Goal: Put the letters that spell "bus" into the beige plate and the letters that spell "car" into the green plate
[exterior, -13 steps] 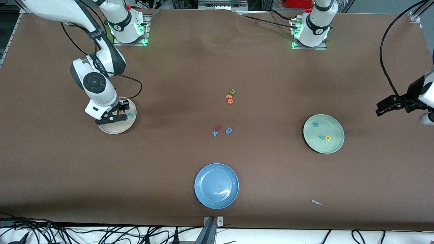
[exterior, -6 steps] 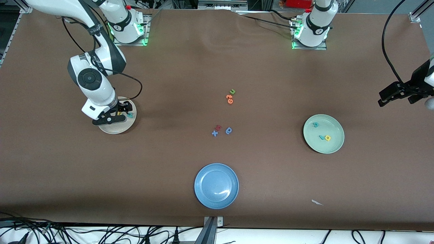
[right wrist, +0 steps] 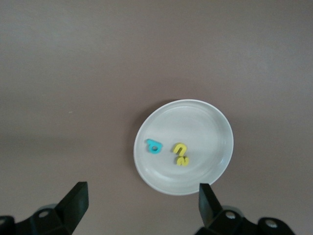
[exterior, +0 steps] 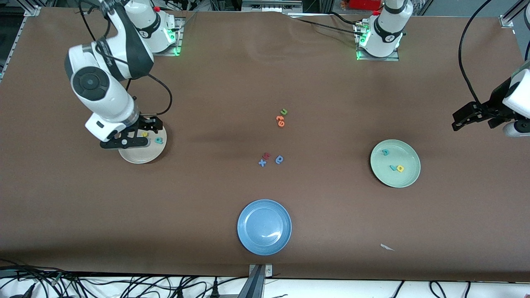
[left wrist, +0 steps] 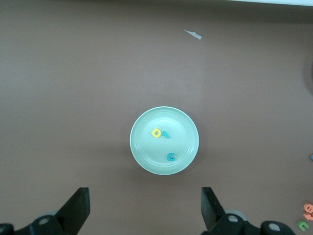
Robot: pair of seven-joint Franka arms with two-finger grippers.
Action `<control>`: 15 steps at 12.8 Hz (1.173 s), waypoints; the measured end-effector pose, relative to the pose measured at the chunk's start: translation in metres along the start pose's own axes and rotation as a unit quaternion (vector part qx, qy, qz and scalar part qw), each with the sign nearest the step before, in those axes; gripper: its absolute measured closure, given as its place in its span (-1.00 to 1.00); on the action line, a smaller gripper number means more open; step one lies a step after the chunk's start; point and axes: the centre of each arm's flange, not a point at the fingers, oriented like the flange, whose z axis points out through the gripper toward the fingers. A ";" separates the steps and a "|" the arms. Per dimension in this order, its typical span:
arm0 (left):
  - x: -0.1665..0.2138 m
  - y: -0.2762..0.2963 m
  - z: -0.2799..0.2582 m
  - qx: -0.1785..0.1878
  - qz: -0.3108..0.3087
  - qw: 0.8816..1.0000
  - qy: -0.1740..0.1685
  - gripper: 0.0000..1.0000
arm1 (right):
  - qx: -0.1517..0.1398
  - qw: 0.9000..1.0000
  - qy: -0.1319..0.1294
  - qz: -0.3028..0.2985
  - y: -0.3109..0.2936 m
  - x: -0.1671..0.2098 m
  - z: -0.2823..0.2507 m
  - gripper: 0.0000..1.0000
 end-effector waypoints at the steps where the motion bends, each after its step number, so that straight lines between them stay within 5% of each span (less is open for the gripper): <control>1: 0.000 -0.001 0.000 0.000 -0.001 1.000 0.000 -1.00 | 0.018 1.000 -0.004 0.000 0.010 0.001 -0.021 -1.00; 8: -0.002 -0.001 0.002 0.001 0.000 1.000 -0.010 -1.00 | 0.079 0.997 -0.005 -0.012 0.161 -0.010 -0.096 -1.00; 15: -0.002 -0.001 0.002 0.001 -0.001 1.000 -0.010 -1.00 | 0.078 0.996 -0.013 -0.027 0.156 -0.015 -0.125 -1.00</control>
